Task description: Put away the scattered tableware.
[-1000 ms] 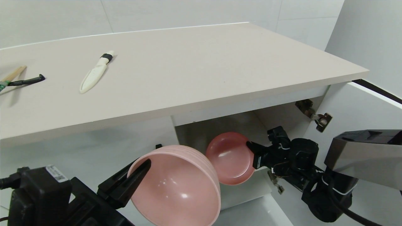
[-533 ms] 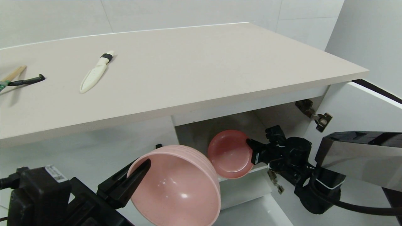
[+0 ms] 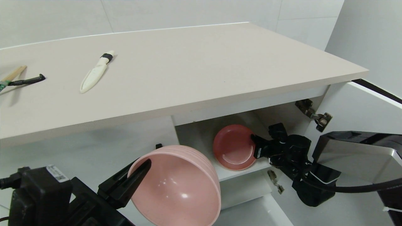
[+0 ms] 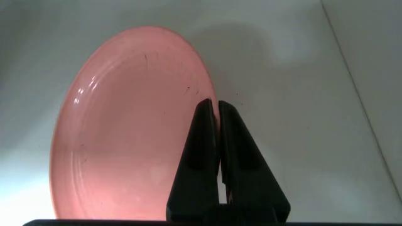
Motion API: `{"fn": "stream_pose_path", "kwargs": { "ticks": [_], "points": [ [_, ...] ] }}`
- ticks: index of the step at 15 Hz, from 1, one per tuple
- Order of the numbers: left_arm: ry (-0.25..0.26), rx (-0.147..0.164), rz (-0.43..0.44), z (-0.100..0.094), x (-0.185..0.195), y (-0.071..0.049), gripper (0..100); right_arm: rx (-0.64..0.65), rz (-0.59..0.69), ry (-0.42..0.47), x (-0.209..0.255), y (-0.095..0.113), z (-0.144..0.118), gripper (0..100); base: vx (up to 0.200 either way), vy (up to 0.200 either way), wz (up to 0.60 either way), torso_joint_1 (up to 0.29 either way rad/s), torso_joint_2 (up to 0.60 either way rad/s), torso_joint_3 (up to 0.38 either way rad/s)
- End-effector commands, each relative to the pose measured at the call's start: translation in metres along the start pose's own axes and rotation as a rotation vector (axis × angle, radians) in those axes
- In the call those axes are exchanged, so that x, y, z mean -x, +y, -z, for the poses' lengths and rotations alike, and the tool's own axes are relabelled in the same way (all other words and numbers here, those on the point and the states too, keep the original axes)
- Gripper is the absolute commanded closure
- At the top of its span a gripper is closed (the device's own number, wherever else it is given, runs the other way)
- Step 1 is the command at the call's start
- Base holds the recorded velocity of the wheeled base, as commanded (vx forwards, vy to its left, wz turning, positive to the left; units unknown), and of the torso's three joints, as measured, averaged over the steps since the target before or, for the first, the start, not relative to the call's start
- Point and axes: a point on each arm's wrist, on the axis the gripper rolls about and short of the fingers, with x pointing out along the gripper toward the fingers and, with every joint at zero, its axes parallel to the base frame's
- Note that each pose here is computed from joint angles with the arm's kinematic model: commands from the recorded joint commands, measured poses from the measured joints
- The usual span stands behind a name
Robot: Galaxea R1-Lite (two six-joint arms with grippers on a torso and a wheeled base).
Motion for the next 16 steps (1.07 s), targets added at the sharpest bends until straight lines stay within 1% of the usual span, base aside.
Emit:
{"fn": "stream_pose_path", "kwargs": {
  "ticks": [1, 2, 7, 9, 10, 12, 14, 15, 16],
  "points": [
    [0.001, 0.000, 0.000, 0.000, 0.000, 0.000, 100, 0.000, -0.002, -0.003, -0.002, 0.000, 0.001, 100, 0.000, 0.000, 0.00, 0.000, 0.00, 0.000],
    [0.001, 0.000, 0.000, 0.000, 0.000, 0.000, 100, 0.000, 0.000, 0.002, -0.002, -0.001, 0.003, 0, 0.000, 0.000, 0.00, 0.000, 0.00, 0.000],
    [0.002, 0.000, 0.000, 0.001, 0.000, 0.000, 100, 0.003, 0.008, 0.009, -0.001, -0.001, 0.006, 0, 0.000, 0.000, 0.00, 0.000, 0.00, 0.000],
    [0.001, 0.000, 0.000, 0.000, 0.000, 0.000, 100, 0.009, 0.015, -0.021, 0.002, 0.001, -0.009, 0, 0.000, 0.000, 0.00, 0.000, 0.00, 0.000],
    [0.001, -0.001, 0.000, 0.000, 0.000, 0.000, 100, 0.012, 0.007, -0.031, 0.011, 0.007, -0.024, 0, 0.000, 0.000, 0.00, 0.000, 0.00, 0.000],
    [-0.002, 0.000, -0.001, 0.000, 0.000, 0.000, 100, 0.014, -0.015, 0.004, 0.046, 0.031, -0.042, 0, 0.000, 0.000, 0.00, 0.000, 0.00, 0.000],
    [-0.001, -0.011, 0.003, 0.000, 0.000, 0.000, 100, 0.017, -0.026, 0.039, 0.076, 0.045, -0.052, 0, 0.000, 0.000, 0.00, 0.000, 0.00, 0.000],
    [0.002, -0.027, 0.008, 0.000, 0.000, -0.002, 100, 0.015, -0.061, 0.049, 0.106, 0.055, -0.066, 0, 0.000, 0.000, 0.00, 0.000, 0.00, 0.000],
    [0.001, -0.027, 0.014, 0.000, 0.000, -0.002, 100, 0.015, -0.076, 0.027, 0.119, 0.059, -0.078, 0, 0.000, 0.000, 0.00, 0.000, 0.00, 0.000]
  ]
}}
